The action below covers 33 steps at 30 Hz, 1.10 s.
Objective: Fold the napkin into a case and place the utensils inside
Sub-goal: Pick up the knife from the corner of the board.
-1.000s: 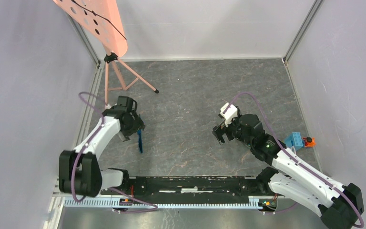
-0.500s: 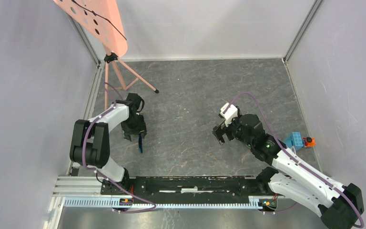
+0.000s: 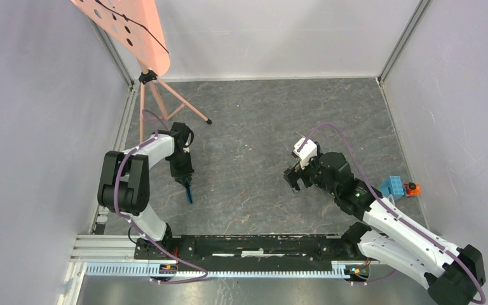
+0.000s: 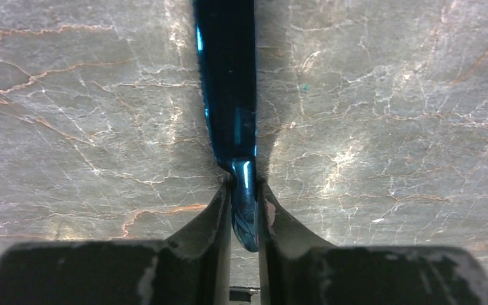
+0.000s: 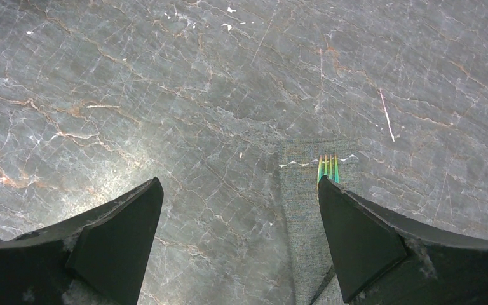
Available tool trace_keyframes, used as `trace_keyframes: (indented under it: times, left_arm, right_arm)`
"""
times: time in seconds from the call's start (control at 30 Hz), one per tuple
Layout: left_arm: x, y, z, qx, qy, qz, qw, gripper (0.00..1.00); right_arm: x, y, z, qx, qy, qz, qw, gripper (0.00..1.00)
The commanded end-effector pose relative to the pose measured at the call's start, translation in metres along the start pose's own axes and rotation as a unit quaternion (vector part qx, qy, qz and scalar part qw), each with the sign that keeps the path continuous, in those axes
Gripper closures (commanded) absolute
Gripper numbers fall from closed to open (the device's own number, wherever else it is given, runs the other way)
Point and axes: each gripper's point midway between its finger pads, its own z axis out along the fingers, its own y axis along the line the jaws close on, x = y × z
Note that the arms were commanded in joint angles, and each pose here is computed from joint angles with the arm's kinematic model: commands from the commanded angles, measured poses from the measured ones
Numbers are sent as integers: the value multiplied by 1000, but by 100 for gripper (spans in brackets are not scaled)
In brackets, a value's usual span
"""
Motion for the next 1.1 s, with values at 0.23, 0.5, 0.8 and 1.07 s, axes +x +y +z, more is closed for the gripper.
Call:
trace_keyframes:
  times: [0.23,0.5,0.8,1.07]
  left_arm:
    - [-4,-2,-23,26,-65,18,997,97]
    - [2,-18,-48,86,-92,-9,992,98]
    - [13,-75,-92,251,-149,-68,954,98]
    - [24,-146,-130,367,-223,-119,895,98]
  right_arm:
    - [-23,-6,-1,15,-25,6,1000,2]
    - [-12,-4,8,14,23,30,999,2]
    - [-3,45,24,-96,5,132,987,2]
    - [-21,100,31,-223,-54,248,941,2]
